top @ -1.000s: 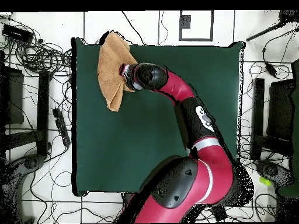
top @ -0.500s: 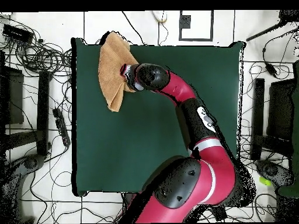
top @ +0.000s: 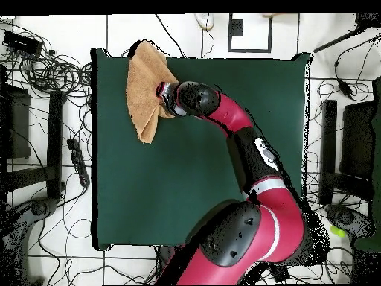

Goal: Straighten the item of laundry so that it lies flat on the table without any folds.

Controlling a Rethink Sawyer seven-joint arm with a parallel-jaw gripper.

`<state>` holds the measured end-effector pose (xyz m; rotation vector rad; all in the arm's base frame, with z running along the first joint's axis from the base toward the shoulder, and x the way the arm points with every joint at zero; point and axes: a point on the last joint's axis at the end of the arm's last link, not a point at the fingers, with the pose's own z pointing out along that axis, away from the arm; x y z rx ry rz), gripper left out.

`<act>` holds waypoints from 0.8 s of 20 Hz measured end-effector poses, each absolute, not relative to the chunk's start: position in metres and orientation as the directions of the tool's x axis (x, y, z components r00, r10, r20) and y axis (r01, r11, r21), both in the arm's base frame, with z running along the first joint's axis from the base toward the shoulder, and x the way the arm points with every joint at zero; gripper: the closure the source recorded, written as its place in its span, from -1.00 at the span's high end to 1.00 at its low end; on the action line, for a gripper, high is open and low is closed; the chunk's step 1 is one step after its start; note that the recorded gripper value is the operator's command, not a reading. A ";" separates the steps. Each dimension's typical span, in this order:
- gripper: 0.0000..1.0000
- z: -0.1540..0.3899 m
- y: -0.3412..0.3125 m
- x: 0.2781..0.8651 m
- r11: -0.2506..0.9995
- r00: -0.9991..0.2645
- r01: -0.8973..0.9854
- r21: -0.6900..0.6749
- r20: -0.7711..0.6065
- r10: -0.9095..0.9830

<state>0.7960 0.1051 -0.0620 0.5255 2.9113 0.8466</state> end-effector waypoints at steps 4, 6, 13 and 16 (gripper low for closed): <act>-1.00 -0.062 0.104 0.796 0.790 -0.939 0.307 0.531 0.034 0.342; -1.00 -0.062 0.101 0.796 0.790 -0.939 0.307 0.531 0.033 0.343; -1.00 -0.061 0.087 0.794 0.815 -0.947 0.275 0.510 -0.001 0.320; -1.00 -0.060 0.078 0.794 0.829 -0.950 0.260 0.495 -0.021 0.311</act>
